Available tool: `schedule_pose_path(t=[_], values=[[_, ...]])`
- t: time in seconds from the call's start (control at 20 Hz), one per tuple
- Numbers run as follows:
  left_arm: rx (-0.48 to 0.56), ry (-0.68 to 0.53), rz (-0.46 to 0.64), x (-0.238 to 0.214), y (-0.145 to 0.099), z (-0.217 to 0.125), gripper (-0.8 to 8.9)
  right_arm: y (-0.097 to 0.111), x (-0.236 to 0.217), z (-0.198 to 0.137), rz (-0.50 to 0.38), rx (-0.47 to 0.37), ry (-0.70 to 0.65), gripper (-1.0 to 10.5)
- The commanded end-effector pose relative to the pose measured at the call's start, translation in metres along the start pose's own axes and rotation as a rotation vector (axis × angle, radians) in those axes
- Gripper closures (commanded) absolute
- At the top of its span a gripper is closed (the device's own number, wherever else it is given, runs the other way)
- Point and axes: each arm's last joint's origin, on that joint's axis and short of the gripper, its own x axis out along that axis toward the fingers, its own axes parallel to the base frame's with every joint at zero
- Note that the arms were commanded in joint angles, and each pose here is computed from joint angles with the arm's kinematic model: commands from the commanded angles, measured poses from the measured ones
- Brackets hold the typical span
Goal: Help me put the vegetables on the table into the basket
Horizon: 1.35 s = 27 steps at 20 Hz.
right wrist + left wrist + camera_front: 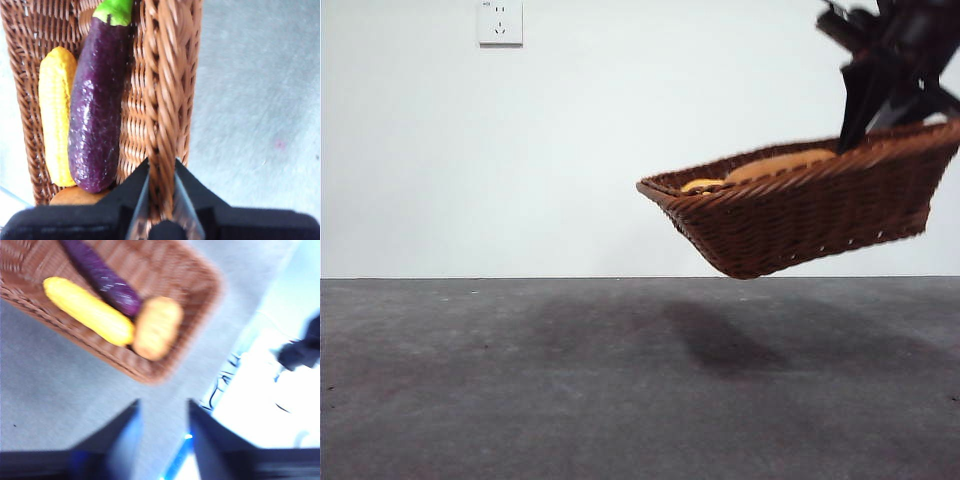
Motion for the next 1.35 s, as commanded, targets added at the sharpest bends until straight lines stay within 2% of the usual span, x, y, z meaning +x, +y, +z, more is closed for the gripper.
schedule_pose_path(t=[0.05, 0.15, 0.35, 0.6, 0.75, 0.8, 0.85, 0.95, 1.0, 1.2, 1.35], values=[[0.023, -0.028, -0.025, -0.022, -0.016, -0.012, 8.21, -0.024, 0.019, 0.009, 0.070, 0.032, 0.017, 9.6], [0.062, -0.093, -0.056, -0.048, -0.031, -0.025, 8.22, -0.047, 0.035, 0.014, 0.112, 0.078, 0.036, 9.6], [0.046, -0.206, -0.099, -0.091, -0.045, -0.051, 8.21, -0.085, 0.057, 0.017, 0.137, 0.139, 0.070, 9.6], [0.045, -0.325, -0.159, -0.134, -0.054, -0.083, 8.21, -0.109, 0.078, 0.017, 0.102, 0.140, 0.110, 9.6], [0.029, -0.367, -0.170, -0.148, -0.055, -0.095, 8.21, -0.118, 0.090, 0.016, 0.027, 0.155, 0.155, 9.6], [0.023, -0.376, -0.173, -0.151, -0.055, -0.098, 8.21, -0.119, 0.091, 0.015, 0.003, 0.155, 0.162, 9.4], [0.025, -0.383, -0.173, -0.153, -0.056, -0.100, 8.21, -0.120, 0.090, 0.015, -0.025, 0.168, 0.167, 8.7], [0.030, -0.390, -0.173, -0.156, -0.056, -0.102, 8.21, -0.120, 0.090, 0.014, -0.050, 0.203, 0.183, 5.4], [0.031, -0.391, -0.172, -0.156, -0.056, -0.102, 8.21, -0.119, 0.088, 0.013, -0.049, 0.207, 0.190, 4.6], [0.036, -0.402, -0.095, -0.155, -0.054, -0.102, 8.21, -0.099, 0.058, 0.014, -0.069, 0.179, 0.119, 4.4], [0.052, -0.404, -0.077, -0.154, -0.053, -0.102, 8.22, -0.070, 0.010, 0.007, -0.150, 0.125, 0.024, 4.4]])
